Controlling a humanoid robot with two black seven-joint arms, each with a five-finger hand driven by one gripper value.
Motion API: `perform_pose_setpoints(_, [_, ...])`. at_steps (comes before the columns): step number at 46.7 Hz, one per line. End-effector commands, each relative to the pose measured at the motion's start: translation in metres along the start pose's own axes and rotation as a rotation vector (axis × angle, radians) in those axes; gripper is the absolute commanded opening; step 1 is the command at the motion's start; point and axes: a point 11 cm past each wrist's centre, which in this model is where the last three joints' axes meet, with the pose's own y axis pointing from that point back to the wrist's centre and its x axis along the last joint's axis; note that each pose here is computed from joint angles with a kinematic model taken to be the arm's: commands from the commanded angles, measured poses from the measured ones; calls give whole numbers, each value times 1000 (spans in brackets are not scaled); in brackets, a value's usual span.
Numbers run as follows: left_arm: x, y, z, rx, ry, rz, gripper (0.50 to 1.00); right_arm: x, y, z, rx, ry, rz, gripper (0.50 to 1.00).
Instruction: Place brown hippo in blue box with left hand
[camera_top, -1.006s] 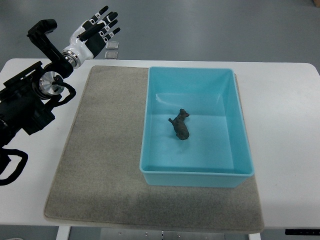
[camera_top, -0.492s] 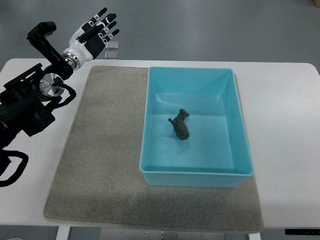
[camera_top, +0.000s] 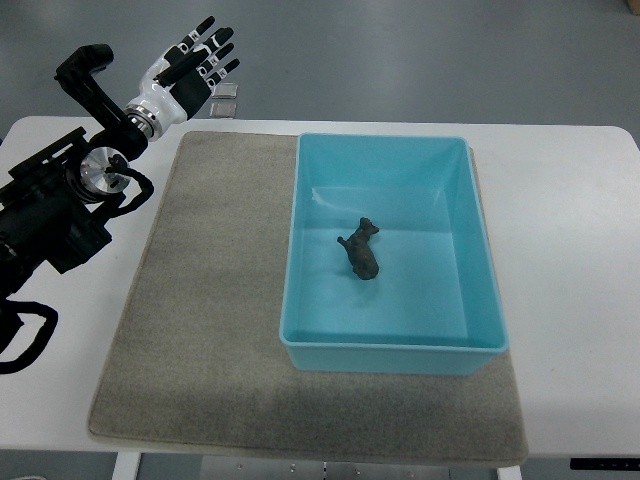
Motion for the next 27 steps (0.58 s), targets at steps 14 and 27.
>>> perform_pose_setpoints(14, [5, 2, -1, -1, -3, 20, 1000, -3, 0, 3, -8, 5, -7, 936])
perform_pose_setpoints(27, [4, 1, 1, -2, -7, 18, 1000, -3, 0, 1, -9, 25, -10, 936])
